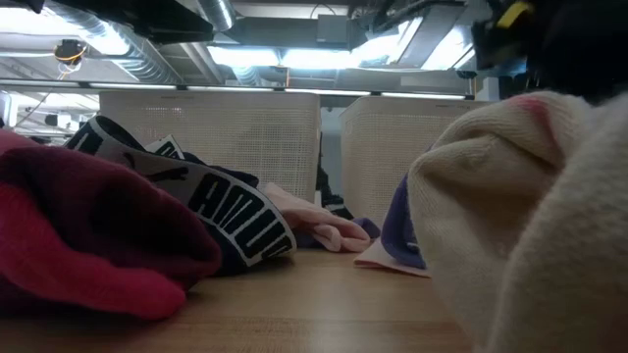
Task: Sort clothes
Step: Put the peach underwear into the right white laundry bin
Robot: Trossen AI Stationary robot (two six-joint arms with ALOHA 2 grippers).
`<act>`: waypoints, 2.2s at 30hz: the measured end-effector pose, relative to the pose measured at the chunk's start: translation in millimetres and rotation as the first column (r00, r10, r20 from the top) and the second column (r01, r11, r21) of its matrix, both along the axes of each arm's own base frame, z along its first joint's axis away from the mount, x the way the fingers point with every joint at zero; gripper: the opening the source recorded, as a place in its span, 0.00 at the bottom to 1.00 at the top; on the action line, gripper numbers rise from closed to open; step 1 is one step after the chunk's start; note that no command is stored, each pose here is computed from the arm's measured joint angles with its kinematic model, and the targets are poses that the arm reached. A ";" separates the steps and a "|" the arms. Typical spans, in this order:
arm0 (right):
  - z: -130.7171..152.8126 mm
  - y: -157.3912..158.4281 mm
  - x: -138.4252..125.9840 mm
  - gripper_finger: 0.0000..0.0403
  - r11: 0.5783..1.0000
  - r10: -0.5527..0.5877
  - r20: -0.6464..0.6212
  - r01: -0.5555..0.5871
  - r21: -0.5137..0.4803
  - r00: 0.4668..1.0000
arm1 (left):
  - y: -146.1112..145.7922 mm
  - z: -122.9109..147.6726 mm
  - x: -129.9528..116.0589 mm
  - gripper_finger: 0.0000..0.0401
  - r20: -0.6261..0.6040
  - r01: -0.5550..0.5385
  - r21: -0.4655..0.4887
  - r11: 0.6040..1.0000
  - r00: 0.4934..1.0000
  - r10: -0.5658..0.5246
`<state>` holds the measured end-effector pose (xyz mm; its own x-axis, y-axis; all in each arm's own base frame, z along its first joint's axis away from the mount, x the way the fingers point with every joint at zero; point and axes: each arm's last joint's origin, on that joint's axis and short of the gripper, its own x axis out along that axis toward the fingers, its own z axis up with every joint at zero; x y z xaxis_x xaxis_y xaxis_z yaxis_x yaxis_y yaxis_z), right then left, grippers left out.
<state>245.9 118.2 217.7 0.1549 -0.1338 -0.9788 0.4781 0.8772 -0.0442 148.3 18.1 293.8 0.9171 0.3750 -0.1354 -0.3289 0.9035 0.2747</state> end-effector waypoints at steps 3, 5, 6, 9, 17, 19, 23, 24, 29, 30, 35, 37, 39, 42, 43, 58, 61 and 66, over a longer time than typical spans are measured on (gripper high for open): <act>-14.8 -4.0 3.2 0.66 1.000 -0.008 0.042 0.007 0.029 0.999 | 0.0 0.0 0.0 0.48 -0.001 0.000 0.001 1.000 1.000 0.000; -24.1 -7.5 4.5 0.66 0.999 -0.019 0.060 0.017 0.036 0.998 | 0.0 0.0 0.0 0.48 0.000 0.000 0.001 1.000 1.000 0.000; -28.3 -9.4 4.7 0.66 0.999 -0.026 0.068 0.024 0.040 0.997 | 0.0 0.0 0.0 0.48 -0.001 0.000 0.001 1.000 1.000 0.000; -39.2 -14.9 6.0 0.66 0.998 -0.047 0.101 0.042 0.056 0.994 | 0.0 -0.1 0.1 0.48 -0.001 0.000 0.001 1.000 1.000 0.000; -56.5 -19.0 4.2 0.66 0.996 -0.051 0.149 0.040 0.076 0.987 | 0.0 -0.1 0.0 0.48 -0.001 0.000 0.000 1.000 1.000 0.000; -60.7 -20.1 1.8 0.66 0.997 -0.055 0.148 0.046 0.068 0.987 | 0.0 -0.1 0.0 0.48 -0.001 0.000 0.000 1.000 1.000 0.000; -68.0 -21.9 -1.2 0.66 0.997 -0.058 0.162 0.049 0.057 0.985 | 0.0 -0.1 0.0 0.48 -0.001 0.000 0.000 1.000 1.000 0.000; -69.7 -22.5 -2.0 0.66 0.997 -0.059 0.166 0.051 0.050 0.984 | 0.0 -0.1 0.1 0.48 -0.001 0.000 0.000 1.000 1.000 0.000; -77.7 -25.2 -7.0 0.58 0.998 -0.060 0.166 0.056 0.028 0.984 | 0.0 -0.1 0.1 0.48 -0.001 0.000 0.000 1.000 1.000 0.000; -79.2 -25.9 -8.3 0.55 0.998 -0.059 0.162 0.057 0.021 0.985 | 0.0 -0.1 0.0 0.48 -0.001 0.000 0.000 1.000 1.000 0.000; -82.6 -27.5 -11.3 0.34 0.999 -0.042 0.154 0.043 0.001 0.987 | 0.0 -0.1 0.1 0.48 -0.001 0.000 0.000 1.000 1.000 0.000; -82.6 -27.4 -11.1 0.25 1.000 -0.014 0.152 0.015 -0.006 0.988 | 0.0 -0.1 0.0 0.48 -0.001 0.000 0.000 1.000 1.000 0.000; -82.6 -27.5 -11.3 0.16 1.000 0.015 0.146 -0.012 -0.017 0.989 | 0.0 -0.1 0.0 0.48 -0.001 0.000 0.000 1.000 1.000 0.000; -81.3 -27.4 -10.8 0.04 0.999 0.042 0.140 -0.038 -0.031 0.989 | 0.0 -0.1 0.1 0.48 -0.001 0.000 0.000 1.000 1.000 0.000; -80.2 -27.1 -9.9 0.03 0.998 0.049 0.141 -0.045 -0.033 0.989 | 0.0 -0.1 0.1 0.48 -0.001 0.000 0.000 1.000 1.000 0.000; 22.8 -29.8 -1.7 0.02 0.933 0.090 0.227 -0.002 -0.359 0.970 | 0.0 -0.1 0.1 0.48 -0.002 0.000 0.000 1.000 1.000 0.000; 52.5 -28.2 -2.1 0.04 0.864 0.115 0.267 0.036 -0.501 0.957 | 0.0 -0.2 0.1 0.48 -0.003 0.001 0.002 1.000 1.000 -0.001; 96.0 -24.0 -3.4 0.04 0.758 0.157 0.358 0.120 -0.641 0.921 | 0.0 -0.2 0.1 0.48 -0.003 0.001 0.003 1.000 1.000 -0.001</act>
<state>242.5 94.2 313.7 0.4906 -0.6965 -0.5236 0.5614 0.7122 -0.4214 148.4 18.1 293.5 0.9169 0.3747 -0.1374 -0.3274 0.9030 0.2782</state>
